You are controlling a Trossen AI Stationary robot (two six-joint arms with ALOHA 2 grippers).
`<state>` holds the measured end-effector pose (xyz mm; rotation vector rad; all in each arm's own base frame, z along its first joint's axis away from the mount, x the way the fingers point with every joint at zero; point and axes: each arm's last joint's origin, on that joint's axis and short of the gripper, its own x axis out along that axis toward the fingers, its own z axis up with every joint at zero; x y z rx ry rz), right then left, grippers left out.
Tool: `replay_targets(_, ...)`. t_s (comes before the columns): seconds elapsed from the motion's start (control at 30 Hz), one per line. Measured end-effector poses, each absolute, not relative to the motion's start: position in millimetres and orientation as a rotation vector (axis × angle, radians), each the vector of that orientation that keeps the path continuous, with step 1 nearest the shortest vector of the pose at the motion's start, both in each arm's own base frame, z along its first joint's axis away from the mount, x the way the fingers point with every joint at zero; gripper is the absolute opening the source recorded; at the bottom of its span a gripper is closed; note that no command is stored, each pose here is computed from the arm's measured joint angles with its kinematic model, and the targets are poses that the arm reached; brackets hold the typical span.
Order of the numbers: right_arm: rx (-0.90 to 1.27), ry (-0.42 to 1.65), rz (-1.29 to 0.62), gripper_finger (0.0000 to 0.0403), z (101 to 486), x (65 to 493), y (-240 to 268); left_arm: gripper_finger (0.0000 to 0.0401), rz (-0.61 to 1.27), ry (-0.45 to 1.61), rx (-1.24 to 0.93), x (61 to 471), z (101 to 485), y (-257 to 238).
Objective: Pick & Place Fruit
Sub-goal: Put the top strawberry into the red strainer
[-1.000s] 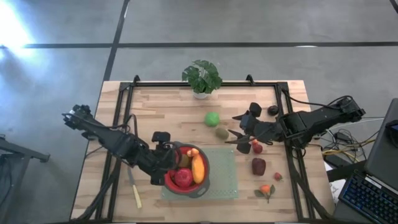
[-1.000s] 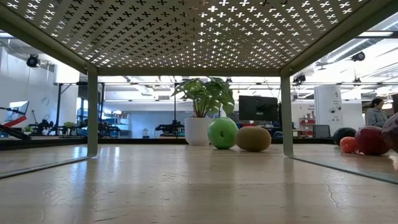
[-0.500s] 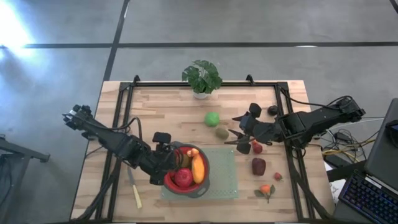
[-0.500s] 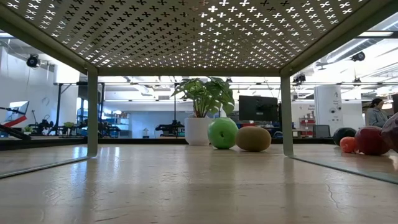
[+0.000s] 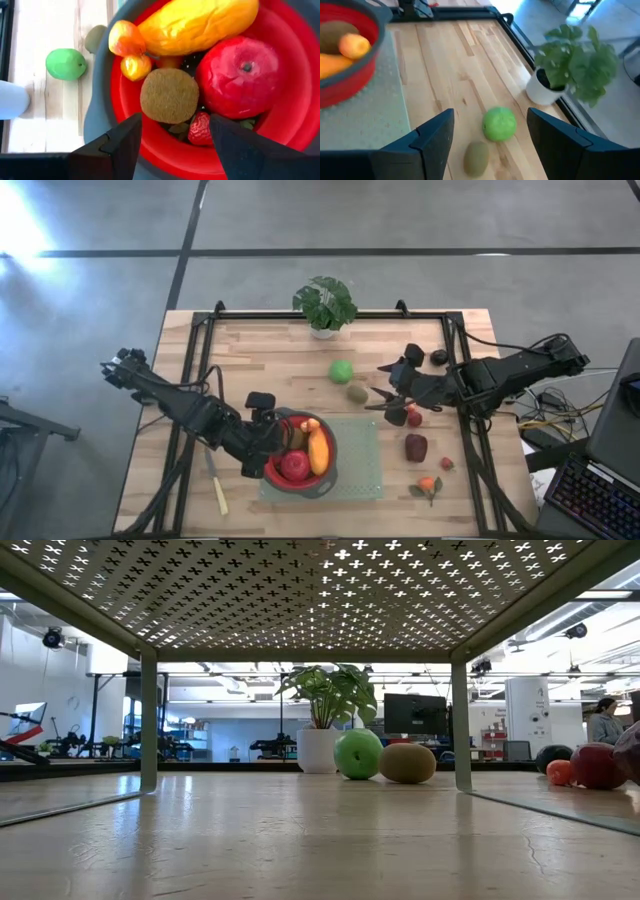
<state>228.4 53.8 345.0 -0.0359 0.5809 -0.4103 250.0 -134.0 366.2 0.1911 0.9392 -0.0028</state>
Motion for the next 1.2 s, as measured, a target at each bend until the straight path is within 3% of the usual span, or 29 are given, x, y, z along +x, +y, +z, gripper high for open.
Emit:
replay_targets(0.3, 0.092, 0.759, -0.606, 0.0236, 333.2, 200.4, 28.4, 0.0236, -0.047, 0.874, 0.244, 236.0, 388.0, -125.8)
replay_targets(0.6, 0.27, 0.962, -0.872, 0.0221, 294.9, 183.9, -4.4, 0.0234, 0.012, 0.679, 0.233, 219.7, 416.2, -113.1)
replay_targets(1.2, 0.538, 1.313, -1.064, 0.0262, 219.9, 151.1, -38.9, 0.0234, 0.013, 0.604, 0.195, 196.3, 434.0, -99.2)
